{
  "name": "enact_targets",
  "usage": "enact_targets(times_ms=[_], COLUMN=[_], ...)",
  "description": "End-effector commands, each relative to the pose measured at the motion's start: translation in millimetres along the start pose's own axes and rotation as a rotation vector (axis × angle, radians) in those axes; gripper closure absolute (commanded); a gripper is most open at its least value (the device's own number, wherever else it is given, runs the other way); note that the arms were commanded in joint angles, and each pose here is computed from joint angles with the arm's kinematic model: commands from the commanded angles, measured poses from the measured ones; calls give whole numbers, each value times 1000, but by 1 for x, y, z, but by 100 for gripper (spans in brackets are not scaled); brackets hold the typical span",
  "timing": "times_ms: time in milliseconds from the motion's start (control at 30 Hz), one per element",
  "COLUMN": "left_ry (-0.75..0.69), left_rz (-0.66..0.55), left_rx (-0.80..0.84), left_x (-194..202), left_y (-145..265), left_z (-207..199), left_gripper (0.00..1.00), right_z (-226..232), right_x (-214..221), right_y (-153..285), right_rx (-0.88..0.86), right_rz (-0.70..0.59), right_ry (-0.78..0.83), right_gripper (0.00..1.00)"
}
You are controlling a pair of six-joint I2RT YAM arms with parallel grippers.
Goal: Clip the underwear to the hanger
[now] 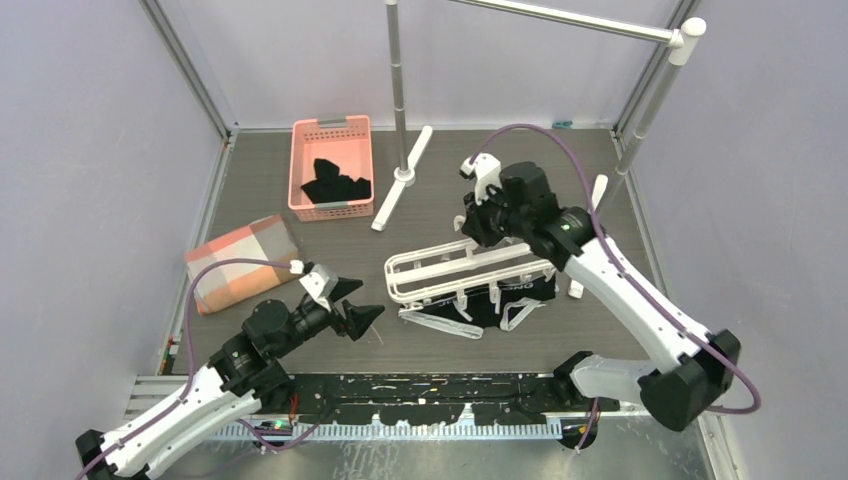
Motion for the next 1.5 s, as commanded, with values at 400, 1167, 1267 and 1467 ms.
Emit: enact_targets(times_ms=[400, 1167, 1267, 1467], left_ry=[141, 267, 319, 333], left_rz=[-43, 94, 113, 151], left_rx=[-205, -316, -317, -301], left_x=[22, 38, 37, 38], left_y=[7, -8, -16, -26], left_z=[19, 27, 25, 22], left_gripper=[23, 18, 20, 19], right_z=[-71, -62, -45, 6], right_x=[-16, -34, -24, 23], right_y=[-115, -41, -29, -24], right_rx=[82, 111, 5, -370], right_rz=[-144, -296, -288, -108], right_ry=[26, 47, 26, 40], right_gripper=[95, 38, 36, 40])
Point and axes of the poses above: each gripper's point midway between its finger pads, its own y axis back along the fingers, its own z axis along the line the jaws close on, x = y × z, the point moved 5 cm from there along y, back along the fingers, and after that the axes turned 13 degrees about -y, right-handed, at the moved point
